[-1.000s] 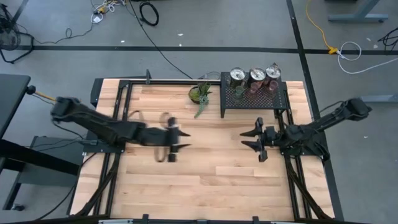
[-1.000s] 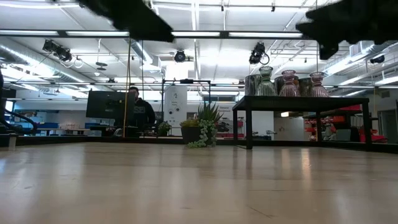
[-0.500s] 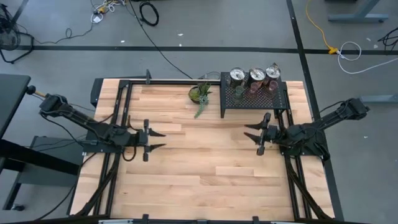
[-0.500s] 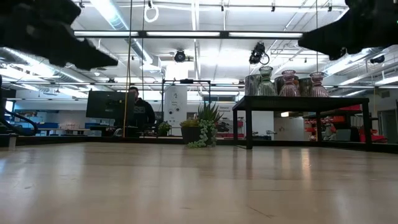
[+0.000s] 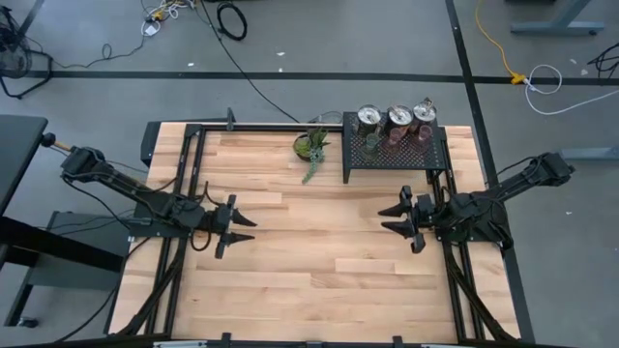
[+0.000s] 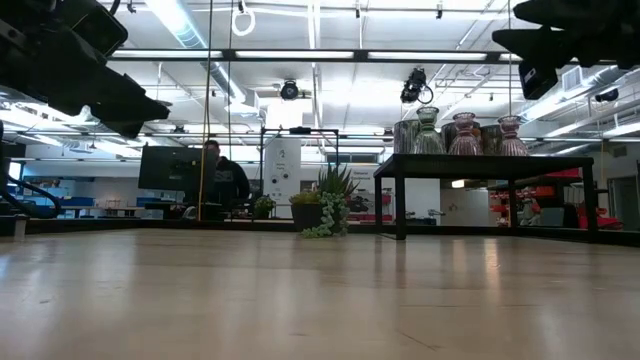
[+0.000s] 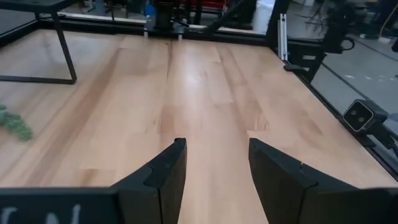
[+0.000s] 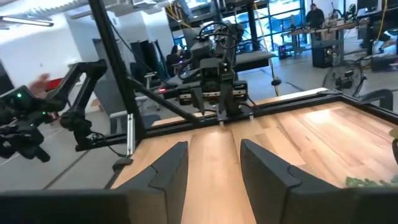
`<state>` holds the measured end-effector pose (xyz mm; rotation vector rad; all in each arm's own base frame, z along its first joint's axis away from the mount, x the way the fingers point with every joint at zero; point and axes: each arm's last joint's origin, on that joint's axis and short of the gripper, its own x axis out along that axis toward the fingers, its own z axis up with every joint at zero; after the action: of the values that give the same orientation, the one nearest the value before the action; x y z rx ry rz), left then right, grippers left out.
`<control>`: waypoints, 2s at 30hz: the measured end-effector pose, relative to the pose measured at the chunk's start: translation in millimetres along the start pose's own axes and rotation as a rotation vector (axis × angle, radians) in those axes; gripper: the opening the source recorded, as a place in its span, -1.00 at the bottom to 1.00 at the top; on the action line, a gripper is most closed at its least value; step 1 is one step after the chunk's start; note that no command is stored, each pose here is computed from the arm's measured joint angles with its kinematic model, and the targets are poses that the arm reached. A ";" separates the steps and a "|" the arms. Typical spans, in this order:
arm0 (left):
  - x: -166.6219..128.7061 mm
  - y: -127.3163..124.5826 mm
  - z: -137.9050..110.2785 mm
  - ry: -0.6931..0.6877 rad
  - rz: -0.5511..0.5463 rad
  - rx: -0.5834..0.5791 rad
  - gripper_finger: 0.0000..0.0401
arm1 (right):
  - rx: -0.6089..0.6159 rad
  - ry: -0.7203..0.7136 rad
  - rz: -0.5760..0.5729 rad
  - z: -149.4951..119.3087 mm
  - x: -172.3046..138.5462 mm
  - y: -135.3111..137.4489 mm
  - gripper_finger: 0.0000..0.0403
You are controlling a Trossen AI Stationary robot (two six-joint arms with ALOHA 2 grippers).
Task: Pick & Place candle stick holders
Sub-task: Return to Home Position
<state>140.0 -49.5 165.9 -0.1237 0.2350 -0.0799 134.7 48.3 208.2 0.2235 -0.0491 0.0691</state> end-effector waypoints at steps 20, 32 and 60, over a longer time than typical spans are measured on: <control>-21.9 11.1 -21.0 -0.034 -0.008 -0.025 -0.12 | 0.015 -0.111 -0.069 -15.5 -32.9 -30.4 -0.28; -30.4 12.1 -13.7 -0.119 -0.027 -0.051 -0.12 | 0.040 -0.449 -0.305 14.0 -51.9 -51.0 -0.28; -43.6 23.7 1.7 -0.313 0.033 -0.111 -0.12 | -0.179 -0.065 -0.126 -17.4 -42.6 -51.1 -0.28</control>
<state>99.7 -21.8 174.3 -0.2397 -0.0712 -0.0139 96.8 -0.2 177.6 0.0498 -0.1055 -0.0681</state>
